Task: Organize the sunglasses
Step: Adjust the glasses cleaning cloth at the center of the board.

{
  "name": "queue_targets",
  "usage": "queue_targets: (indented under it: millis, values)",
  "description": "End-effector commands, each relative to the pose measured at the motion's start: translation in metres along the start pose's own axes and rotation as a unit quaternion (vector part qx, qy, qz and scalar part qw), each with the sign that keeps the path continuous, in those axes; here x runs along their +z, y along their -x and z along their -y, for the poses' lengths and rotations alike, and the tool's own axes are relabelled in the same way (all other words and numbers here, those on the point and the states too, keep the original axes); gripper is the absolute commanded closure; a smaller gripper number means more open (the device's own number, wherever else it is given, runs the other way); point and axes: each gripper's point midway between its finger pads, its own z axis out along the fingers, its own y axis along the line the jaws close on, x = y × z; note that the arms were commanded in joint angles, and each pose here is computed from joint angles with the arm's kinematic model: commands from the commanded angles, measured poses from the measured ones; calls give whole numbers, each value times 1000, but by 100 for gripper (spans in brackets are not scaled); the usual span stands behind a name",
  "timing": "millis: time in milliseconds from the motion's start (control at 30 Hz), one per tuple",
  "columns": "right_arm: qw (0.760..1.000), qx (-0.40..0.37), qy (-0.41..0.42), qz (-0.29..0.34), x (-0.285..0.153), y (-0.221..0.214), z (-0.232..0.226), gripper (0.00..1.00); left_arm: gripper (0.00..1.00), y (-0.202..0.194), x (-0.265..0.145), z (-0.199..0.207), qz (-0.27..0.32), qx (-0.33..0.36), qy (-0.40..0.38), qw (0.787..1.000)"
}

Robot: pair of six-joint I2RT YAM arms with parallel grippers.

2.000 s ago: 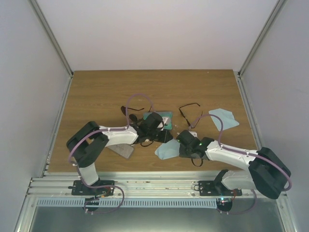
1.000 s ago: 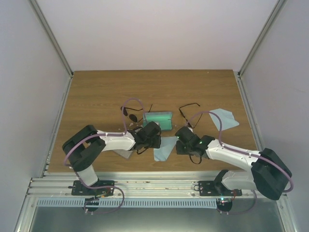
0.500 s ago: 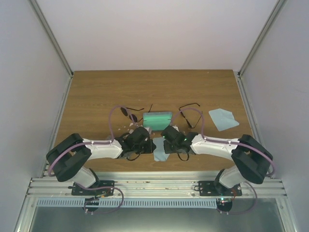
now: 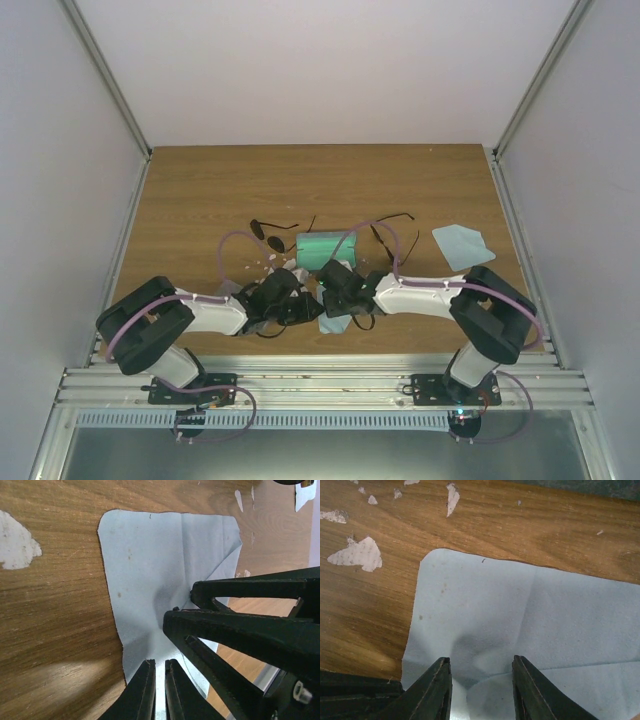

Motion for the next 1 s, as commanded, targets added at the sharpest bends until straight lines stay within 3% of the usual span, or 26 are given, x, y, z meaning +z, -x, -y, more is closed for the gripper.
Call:
queue_targets:
  millis: [0, 500, 733, 967]
  values:
    - [999, -10, -43, -3, 4, -3, 5, 66, 91, 4, 1, 4, 10, -8, -21, 1000]
    - [994, -6, -104, -9, -10, -15, 19, 81, 91, 2, 1, -4, 11, -16, -9, 1000]
    - [996, -5, -82, -19, -11, -21, 14, 99, 91, 4, 1, 0, 12, -12, -12, 1000]
    - [997, 5, -79, -8, -21, -17, 15, 99, 91, 6, -1, 8, 15, -3, -25, 1000]
